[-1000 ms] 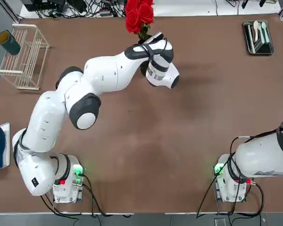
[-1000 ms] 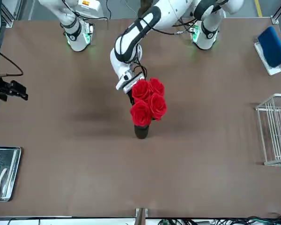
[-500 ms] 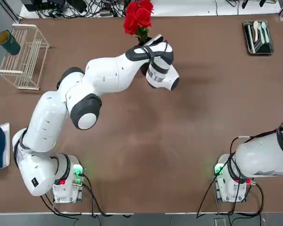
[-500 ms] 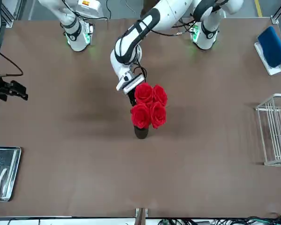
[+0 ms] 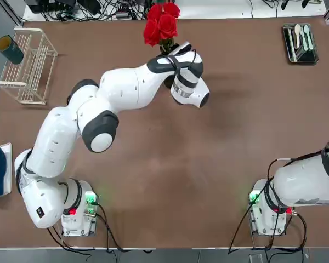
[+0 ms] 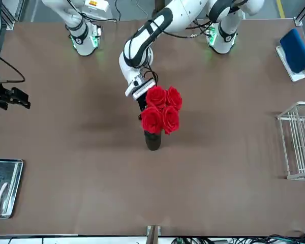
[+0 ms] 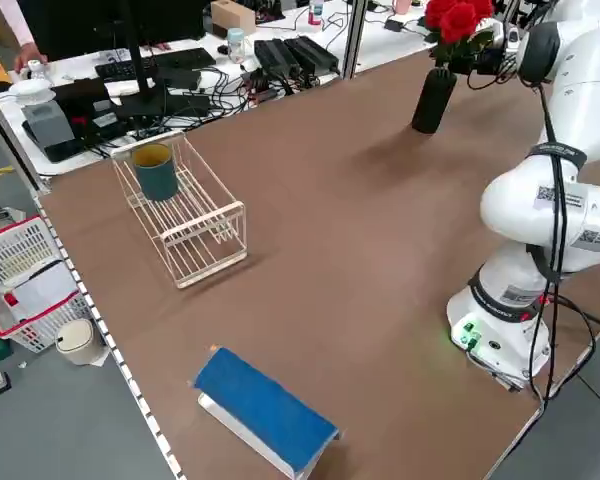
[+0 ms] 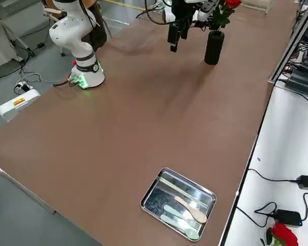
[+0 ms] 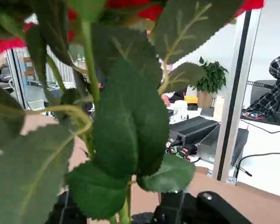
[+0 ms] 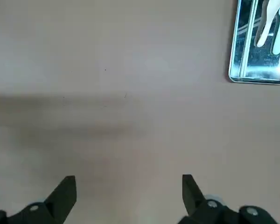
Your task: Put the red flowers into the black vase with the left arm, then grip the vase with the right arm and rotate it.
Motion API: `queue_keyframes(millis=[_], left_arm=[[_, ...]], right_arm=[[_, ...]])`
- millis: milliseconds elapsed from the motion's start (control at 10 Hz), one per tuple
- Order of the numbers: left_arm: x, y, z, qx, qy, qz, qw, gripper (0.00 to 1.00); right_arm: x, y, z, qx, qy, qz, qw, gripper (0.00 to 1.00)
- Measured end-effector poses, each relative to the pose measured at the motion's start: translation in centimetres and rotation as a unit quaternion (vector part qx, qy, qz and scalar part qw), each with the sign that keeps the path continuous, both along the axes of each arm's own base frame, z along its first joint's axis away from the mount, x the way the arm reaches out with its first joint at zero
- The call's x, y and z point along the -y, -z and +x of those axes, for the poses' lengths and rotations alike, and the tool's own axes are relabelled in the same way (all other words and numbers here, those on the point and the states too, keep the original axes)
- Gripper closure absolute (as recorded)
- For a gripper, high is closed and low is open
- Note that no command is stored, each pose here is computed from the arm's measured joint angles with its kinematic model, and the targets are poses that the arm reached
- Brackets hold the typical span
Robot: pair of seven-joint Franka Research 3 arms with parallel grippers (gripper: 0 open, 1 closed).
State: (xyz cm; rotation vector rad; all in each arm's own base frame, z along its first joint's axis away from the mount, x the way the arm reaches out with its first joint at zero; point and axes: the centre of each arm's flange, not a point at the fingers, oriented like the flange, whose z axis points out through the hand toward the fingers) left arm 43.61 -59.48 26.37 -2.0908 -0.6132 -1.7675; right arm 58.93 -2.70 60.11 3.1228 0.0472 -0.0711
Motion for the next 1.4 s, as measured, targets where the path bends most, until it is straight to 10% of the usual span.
queue_keyframes(millis=[1400], left_arm=[[0.3,2.0,-0.7,-0.004,0.004,0.005,1.000,0.18]], right_arm=[[0.0,0.0,0.0,0.000,0.000,0.000,1.000,0.00]])
